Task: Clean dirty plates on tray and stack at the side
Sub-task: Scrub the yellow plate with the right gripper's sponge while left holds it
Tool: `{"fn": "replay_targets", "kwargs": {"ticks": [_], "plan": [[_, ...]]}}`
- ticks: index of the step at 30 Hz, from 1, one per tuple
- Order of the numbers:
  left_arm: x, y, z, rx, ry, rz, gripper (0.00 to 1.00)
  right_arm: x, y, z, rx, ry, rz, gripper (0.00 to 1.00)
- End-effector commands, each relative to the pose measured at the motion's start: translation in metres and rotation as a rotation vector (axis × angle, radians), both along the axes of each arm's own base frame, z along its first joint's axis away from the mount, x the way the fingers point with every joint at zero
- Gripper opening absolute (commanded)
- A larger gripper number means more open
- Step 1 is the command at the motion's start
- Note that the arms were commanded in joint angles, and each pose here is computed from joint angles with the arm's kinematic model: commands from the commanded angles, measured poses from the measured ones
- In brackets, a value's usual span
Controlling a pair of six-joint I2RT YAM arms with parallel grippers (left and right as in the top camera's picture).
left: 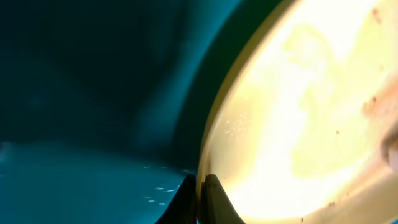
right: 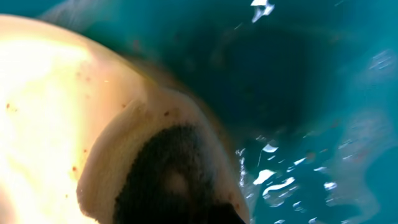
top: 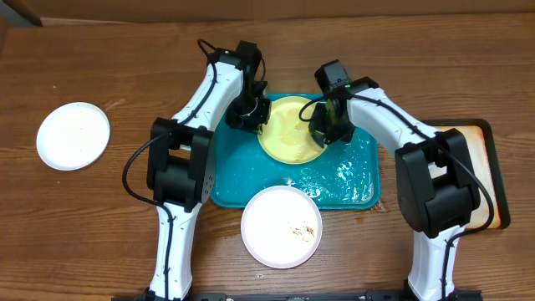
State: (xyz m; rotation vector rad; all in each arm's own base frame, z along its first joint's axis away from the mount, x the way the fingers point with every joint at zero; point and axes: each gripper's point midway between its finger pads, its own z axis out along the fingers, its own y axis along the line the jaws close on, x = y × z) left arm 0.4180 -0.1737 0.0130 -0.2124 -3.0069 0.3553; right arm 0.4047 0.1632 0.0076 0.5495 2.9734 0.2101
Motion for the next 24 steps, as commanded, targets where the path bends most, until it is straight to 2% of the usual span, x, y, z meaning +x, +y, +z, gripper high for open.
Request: {"fn": "replay_targets", "kwargs": {"ticks": [1, 6, 11, 16, 20, 24], "plan": [[0.001, 0.021, -0.009, 0.084, 0.007, -0.005, 0.04, 0.001, -0.059, -0.019, -0.229, 0.001, -0.067, 0.04], [0.001, 0.022, -0.009, 0.084, 0.009, -0.013, 0.04, 0.014, -0.044, 0.0, -0.191, -0.028, -0.053, 0.04], [0.0, 0.022, -0.009, 0.085, 0.013, -0.013, 0.04, 0.043, -0.007, 0.046, -0.11, -0.133, 0.019, 0.04], [0.0, 0.022, -0.009, 0.084, 0.013, -0.018, 0.04, 0.061, 0.041, 0.08, 0.042, -0.225, 0.101, 0.04], [0.0, 0.022, -0.009, 0.084, 0.012, -0.02, 0.04, 0.051, 0.061, 0.065, 0.128, -0.178, 0.104, 0.04], [0.0, 0.022, -0.009, 0.084, 0.012, -0.021, 0.04, 0.028, 0.083, 0.032, 0.228, -0.082, 0.148, 0.04]]}}
